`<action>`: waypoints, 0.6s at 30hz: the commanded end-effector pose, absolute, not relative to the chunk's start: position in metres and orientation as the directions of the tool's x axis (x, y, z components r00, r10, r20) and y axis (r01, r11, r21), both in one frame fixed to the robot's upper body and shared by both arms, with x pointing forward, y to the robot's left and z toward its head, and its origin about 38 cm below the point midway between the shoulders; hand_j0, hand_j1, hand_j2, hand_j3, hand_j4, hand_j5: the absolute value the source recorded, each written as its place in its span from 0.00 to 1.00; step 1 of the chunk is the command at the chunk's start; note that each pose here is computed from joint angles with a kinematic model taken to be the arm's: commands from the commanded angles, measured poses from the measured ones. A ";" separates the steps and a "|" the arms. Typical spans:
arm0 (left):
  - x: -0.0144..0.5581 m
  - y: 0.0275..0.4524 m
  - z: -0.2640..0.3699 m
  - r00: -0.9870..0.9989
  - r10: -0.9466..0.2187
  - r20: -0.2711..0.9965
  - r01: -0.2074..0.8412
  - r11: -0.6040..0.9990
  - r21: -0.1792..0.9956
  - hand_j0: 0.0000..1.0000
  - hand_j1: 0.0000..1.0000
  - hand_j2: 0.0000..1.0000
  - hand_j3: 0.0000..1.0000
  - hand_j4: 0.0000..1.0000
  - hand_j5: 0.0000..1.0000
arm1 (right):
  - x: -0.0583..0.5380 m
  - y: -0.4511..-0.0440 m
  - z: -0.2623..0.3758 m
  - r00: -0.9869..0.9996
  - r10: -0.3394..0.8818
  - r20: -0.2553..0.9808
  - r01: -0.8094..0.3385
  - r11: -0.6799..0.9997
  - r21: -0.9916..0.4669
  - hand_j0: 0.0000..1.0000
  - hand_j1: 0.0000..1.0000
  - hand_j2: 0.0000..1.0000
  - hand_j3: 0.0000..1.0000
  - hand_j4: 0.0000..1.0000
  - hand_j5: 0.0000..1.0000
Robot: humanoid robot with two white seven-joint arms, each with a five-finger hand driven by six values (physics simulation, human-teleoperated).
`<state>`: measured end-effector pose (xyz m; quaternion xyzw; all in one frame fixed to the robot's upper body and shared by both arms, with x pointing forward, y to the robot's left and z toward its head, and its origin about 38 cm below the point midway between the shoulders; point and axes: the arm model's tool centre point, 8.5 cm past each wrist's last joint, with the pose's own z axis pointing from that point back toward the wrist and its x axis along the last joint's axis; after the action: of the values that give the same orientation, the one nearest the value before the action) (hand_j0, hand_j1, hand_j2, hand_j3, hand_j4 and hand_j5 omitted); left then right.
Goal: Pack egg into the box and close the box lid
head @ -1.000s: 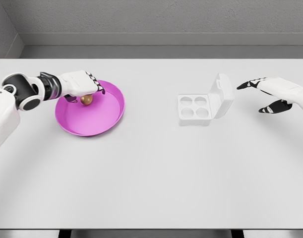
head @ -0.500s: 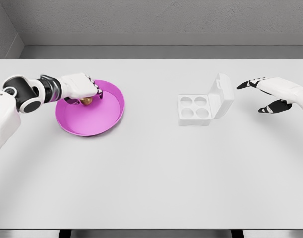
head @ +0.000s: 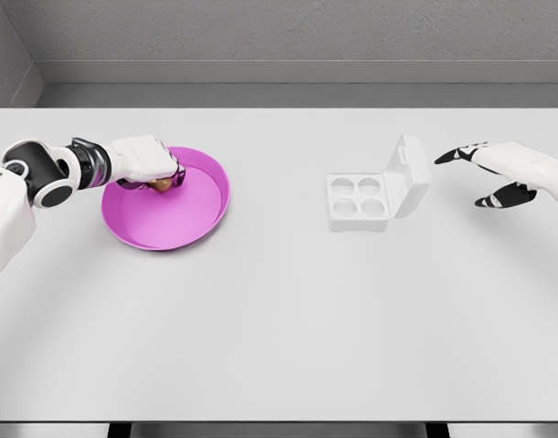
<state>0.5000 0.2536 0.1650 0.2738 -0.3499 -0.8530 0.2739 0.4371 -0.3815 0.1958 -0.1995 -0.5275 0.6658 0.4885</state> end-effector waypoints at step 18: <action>0.503 0.252 0.180 -0.700 -0.654 -0.288 0.247 -0.600 0.761 0.48 0.48 0.48 0.48 0.48 0.48 | 0.437 -0.381 0.198 -0.447 0.859 0.248 -0.436 0.033 -0.899 0.85 0.85 0.85 0.85 0.85 0.85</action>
<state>0.5026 0.2520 0.1779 0.2813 -0.3576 -0.8502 0.2647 0.4373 -0.3805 0.1973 -0.1995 -0.5284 0.6672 0.4857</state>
